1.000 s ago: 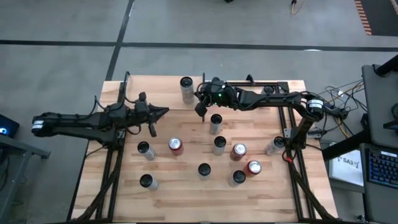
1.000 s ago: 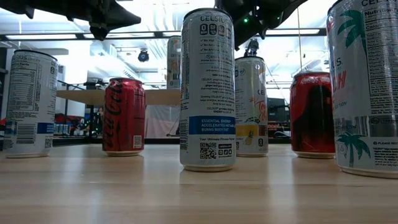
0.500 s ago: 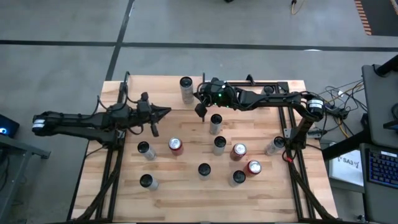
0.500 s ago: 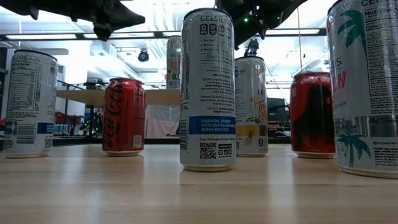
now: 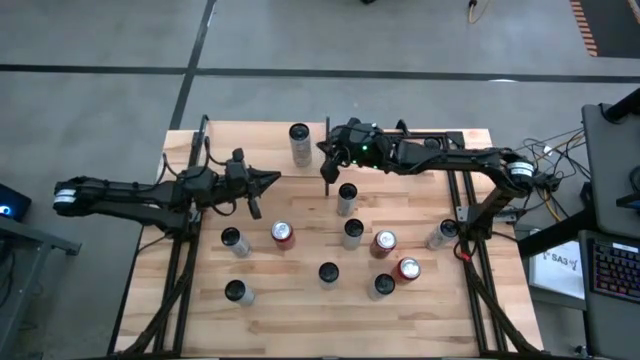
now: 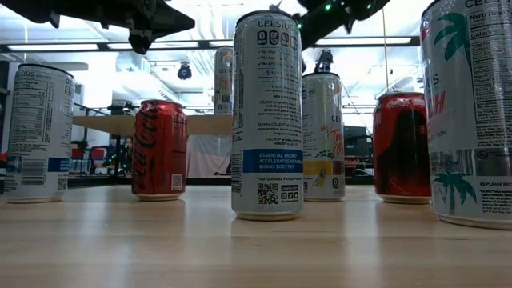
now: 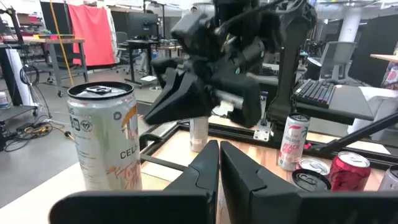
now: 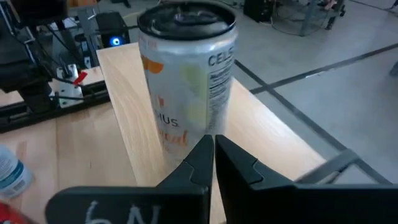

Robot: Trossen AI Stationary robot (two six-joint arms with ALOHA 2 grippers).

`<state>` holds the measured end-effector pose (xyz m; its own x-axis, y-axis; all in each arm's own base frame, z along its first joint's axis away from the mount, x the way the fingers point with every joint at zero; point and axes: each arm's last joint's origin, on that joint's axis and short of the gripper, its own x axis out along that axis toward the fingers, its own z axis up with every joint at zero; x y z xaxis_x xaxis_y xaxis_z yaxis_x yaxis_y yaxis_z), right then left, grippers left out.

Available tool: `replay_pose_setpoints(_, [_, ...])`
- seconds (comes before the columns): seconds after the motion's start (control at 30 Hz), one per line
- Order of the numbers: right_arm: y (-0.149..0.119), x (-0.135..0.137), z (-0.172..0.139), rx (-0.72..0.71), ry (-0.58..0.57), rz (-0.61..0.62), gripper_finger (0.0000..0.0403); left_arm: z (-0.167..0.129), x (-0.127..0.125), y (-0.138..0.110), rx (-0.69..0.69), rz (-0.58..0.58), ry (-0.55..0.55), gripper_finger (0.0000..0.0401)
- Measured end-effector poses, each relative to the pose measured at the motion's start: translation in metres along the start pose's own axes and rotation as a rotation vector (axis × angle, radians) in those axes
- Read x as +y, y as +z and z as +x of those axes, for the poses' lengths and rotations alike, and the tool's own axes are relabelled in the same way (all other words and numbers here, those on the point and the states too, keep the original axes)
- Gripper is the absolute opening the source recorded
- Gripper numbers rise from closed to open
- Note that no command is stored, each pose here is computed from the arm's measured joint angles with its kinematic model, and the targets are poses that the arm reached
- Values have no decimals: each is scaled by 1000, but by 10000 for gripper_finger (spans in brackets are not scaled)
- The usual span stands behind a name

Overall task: Place canned beverage on shelf
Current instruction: Put the top right white yellow soda can on the shelf

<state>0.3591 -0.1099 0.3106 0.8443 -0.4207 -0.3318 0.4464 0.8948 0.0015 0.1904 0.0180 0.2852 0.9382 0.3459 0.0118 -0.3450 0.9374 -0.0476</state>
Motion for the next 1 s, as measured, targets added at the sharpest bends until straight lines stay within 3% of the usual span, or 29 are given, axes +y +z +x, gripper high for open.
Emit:
replay_pose_setpoints(0.13, [8, -2, -17, 4, 2, 1, 9, 4, -1, -1, -11, 12, 0, 28])
replay_pose_setpoints(0.3, [13, -1, -31, 16, 9, -1, 9, 12, 0, -3, -4, 15, 40, 90])
replay_pose_setpoints(0.67, [12, 5, -37, 42, 28, -19, 9, 38, 7, -3, 38, 63, 417, 283])
replay_pose_setpoints(0.83, [11, 5, -36, 47, 28, -28, 9, 50, 12, -2, 59, 88, 408, 338])
replay_pose_setpoints(1.0, [11, 5, -36, 47, 28, -40, 9, 61, 21, -6, 85, 91, 400, 350])
